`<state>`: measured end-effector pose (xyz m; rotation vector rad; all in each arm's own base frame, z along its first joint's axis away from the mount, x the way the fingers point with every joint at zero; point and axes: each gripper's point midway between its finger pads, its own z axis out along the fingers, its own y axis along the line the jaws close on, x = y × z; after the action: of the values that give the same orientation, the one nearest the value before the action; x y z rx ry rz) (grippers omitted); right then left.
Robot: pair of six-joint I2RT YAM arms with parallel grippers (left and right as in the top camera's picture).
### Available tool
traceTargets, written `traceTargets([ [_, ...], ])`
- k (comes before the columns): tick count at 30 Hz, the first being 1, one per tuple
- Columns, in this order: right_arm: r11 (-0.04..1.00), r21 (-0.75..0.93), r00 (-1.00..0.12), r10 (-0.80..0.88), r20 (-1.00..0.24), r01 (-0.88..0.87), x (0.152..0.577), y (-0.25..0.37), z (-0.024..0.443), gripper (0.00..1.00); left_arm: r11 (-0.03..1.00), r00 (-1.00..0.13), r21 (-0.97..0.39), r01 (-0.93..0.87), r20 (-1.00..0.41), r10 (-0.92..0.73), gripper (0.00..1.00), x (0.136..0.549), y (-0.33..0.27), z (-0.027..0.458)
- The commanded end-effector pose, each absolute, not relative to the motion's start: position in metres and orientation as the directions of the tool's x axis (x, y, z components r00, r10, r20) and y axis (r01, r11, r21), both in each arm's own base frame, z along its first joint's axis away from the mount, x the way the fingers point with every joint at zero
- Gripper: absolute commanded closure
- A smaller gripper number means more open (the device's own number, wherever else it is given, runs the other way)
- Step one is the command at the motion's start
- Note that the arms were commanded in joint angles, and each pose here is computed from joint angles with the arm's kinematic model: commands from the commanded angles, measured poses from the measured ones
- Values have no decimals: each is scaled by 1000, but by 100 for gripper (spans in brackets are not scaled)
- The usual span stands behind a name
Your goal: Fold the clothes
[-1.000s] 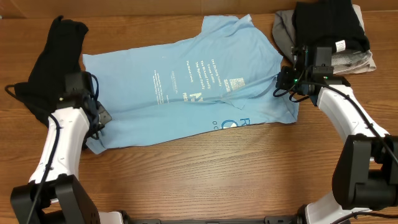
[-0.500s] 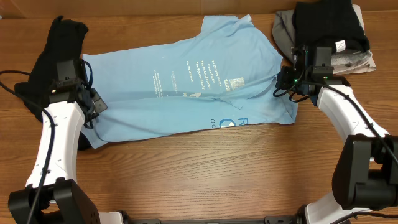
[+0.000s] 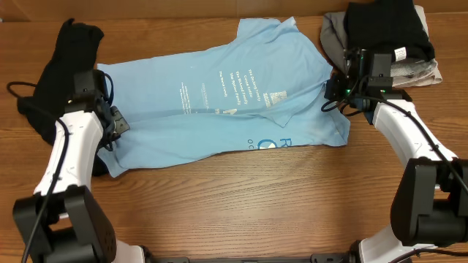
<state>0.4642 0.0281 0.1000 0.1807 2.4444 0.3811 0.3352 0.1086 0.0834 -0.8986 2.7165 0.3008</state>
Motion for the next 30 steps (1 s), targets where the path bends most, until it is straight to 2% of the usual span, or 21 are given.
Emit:
traceTargets([
  [1, 956, 293, -758, 214, -616, 32, 472, 25, 105, 96, 790, -782, 129, -599, -306, -543, 96, 341, 113, 78],
  [14, 969, 245, -734, 183, -654, 23, 484, 18, 100, 96, 790, -773, 117, -603, -333, -540, 96, 355, 116, 70],
  [24, 970, 245, -662, 181, -727, -4, 502, 18, 117, 96, 790, -773, 116, -602, -333, -541, 96, 355, 116, 71],
  [30, 970, 244, -658, 180, -731, -5, 503, 18, 118, 96, 790, -772, 116, -603, -334, -540, 96, 355, 116, 71],
])
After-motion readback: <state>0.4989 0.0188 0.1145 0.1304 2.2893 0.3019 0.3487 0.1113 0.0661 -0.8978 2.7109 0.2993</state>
